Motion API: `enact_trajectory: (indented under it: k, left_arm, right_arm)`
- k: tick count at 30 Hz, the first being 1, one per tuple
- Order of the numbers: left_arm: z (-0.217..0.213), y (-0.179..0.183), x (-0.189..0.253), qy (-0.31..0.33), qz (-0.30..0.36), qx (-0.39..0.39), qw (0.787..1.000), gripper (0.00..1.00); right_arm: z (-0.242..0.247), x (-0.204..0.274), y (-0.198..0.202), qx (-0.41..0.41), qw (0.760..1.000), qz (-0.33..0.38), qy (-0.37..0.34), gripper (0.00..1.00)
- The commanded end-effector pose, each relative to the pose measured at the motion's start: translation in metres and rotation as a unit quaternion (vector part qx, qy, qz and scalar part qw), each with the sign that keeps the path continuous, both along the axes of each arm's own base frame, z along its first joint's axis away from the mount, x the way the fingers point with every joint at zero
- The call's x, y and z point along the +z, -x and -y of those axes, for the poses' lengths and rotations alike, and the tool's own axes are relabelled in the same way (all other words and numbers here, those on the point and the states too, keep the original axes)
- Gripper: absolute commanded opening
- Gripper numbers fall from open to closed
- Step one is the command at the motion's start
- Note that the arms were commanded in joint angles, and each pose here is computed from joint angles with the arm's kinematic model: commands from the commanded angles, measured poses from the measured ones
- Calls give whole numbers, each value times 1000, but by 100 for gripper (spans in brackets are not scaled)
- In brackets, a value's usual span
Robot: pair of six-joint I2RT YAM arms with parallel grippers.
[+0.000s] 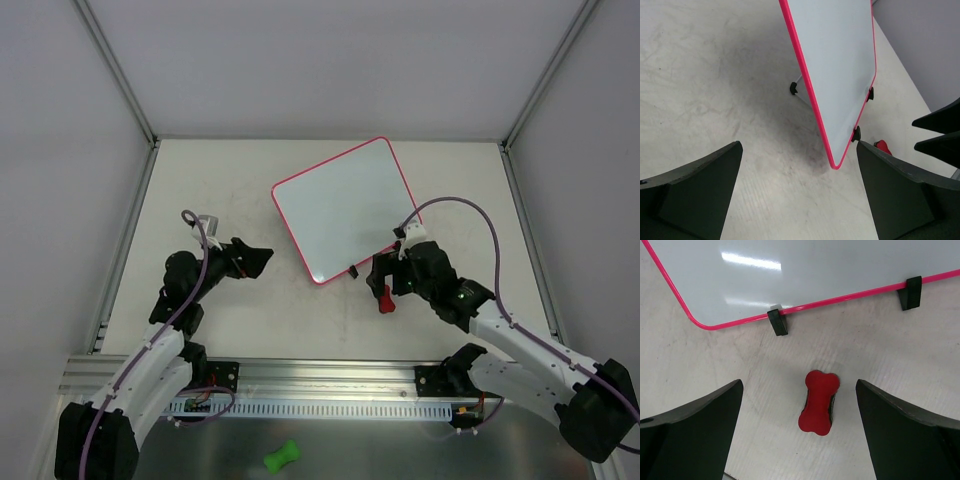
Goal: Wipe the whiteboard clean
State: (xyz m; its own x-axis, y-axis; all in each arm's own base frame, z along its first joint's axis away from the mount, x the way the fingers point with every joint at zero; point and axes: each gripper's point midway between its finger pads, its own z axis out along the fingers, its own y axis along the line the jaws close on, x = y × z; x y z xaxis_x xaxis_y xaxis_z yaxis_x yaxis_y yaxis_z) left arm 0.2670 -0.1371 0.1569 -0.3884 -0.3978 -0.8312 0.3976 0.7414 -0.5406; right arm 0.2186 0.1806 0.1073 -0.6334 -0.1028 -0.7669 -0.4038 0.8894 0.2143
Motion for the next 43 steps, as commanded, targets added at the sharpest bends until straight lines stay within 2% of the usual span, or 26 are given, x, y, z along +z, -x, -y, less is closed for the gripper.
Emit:
enact_trajectory:
  k: [1,12,43]
  left_arm:
    - [-14,4,-22,-51,-13,32,998,99]
    - [-1,13,-38,-78,-1,-21,997,99]
    - [0,13,-36,-80,7,-24,997,99]
  right_arm:
    - [8,7,-5,-26,999,26,-10,99]
    - [17,1,-7,-36,998,45,1,99]
    - [19,1,-10,-45,998,48,5,99]
